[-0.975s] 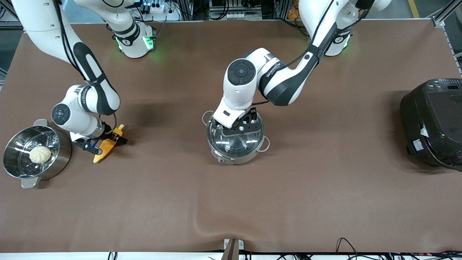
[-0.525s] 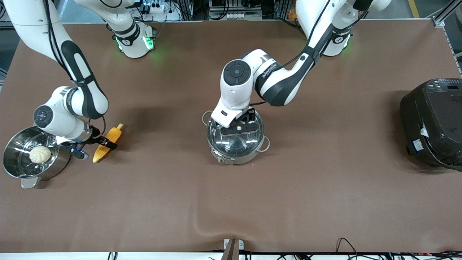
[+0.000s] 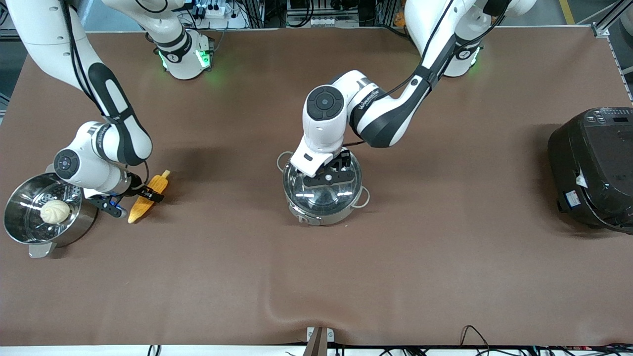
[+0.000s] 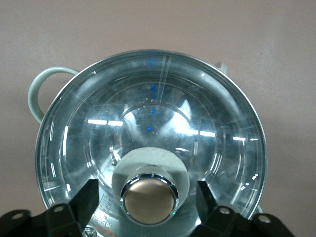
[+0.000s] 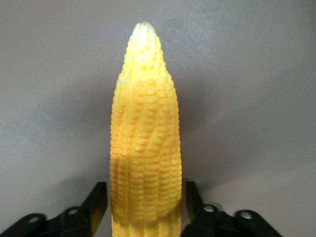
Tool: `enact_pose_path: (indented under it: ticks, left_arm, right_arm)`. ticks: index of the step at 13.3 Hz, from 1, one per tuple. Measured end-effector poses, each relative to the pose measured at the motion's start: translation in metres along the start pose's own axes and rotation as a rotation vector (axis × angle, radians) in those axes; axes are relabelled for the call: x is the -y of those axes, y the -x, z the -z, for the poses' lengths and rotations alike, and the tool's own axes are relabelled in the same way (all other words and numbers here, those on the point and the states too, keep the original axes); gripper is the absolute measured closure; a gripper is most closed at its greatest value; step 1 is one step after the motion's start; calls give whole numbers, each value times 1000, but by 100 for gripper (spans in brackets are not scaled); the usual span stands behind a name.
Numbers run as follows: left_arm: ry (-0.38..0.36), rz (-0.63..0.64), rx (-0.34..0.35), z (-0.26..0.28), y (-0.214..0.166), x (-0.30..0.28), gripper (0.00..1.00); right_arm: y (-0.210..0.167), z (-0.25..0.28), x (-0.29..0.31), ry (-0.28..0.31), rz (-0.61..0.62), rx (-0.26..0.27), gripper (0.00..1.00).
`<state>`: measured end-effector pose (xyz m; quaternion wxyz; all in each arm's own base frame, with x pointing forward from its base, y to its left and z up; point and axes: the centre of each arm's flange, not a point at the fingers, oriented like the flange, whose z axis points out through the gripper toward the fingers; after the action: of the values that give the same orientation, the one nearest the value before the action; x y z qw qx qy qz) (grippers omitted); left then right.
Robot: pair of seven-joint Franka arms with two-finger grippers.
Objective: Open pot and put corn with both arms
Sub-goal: 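Grasp the lid knob with the left gripper while the right gripper grasps the corn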
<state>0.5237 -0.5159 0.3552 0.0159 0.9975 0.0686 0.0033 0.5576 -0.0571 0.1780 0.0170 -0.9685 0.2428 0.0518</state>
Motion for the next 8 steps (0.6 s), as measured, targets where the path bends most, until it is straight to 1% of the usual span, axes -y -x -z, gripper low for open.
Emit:
enact_pose_path:
  ticks: [1, 2, 4, 5, 6, 7, 8]
  left_arm:
    - [0, 0, 0, 0, 0, 0, 14]
    - [-1, 1, 0, 0, -1, 0, 17]
    - [-1, 3, 0, -1, -2, 1, 18]
    - [-1, 3, -1, -1, -2, 2, 22]
    - [-2, 3, 0, -1, -2, 2, 22]
    - [-3, 3, 1, -2, -2, 2, 22]
    - [-3, 3, 1, -3, -2, 2, 22]
  right_arm:
    - [0, 0, 0, 0, 0, 0, 30]
    - [0, 0, 1, 0, 1, 0, 36]
    - [-1, 3, 4, -4, 5, -5, 55]
    - [-3, 8, 7, -7, 10, -5, 56]
    - [-4, 18, 14, -8, 20, 9, 56]
    - [-5, 34, 24, -9, 36, 33, 57]
    - [-5, 57, 39, -8, 60, 63, 61]
